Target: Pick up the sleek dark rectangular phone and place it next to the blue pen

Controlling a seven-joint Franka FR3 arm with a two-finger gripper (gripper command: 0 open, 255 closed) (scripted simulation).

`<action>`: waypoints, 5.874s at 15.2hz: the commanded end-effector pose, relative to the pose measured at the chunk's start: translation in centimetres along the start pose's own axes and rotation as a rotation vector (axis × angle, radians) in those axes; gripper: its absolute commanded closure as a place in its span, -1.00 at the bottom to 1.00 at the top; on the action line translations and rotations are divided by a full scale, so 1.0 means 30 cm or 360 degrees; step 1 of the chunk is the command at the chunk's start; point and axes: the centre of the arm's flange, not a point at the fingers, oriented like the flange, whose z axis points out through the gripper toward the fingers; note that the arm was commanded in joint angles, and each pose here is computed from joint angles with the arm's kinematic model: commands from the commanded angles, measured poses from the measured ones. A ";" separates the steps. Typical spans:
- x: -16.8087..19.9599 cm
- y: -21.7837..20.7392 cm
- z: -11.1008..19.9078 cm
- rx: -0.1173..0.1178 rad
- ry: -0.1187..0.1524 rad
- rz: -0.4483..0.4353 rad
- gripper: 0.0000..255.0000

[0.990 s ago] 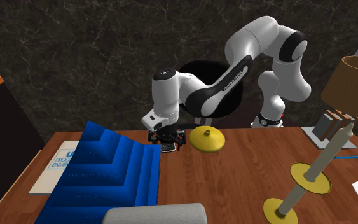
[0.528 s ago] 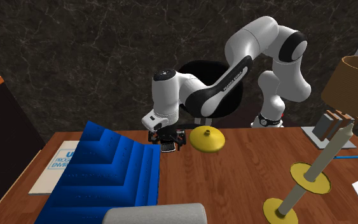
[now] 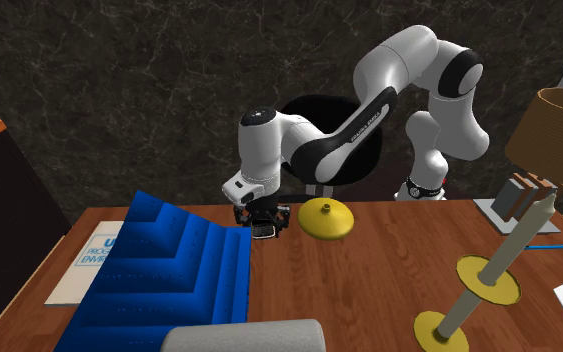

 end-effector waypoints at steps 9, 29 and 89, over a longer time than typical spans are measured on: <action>0.003 -0.003 -0.117 0.0002 0.0002 -0.0007 1.00; 0.036 -0.484 -0.285 0.0002 0.0002 -0.0007 1.00; 0.137 -1.866 -0.066 0.0002 0.0002 -0.0007 -1.00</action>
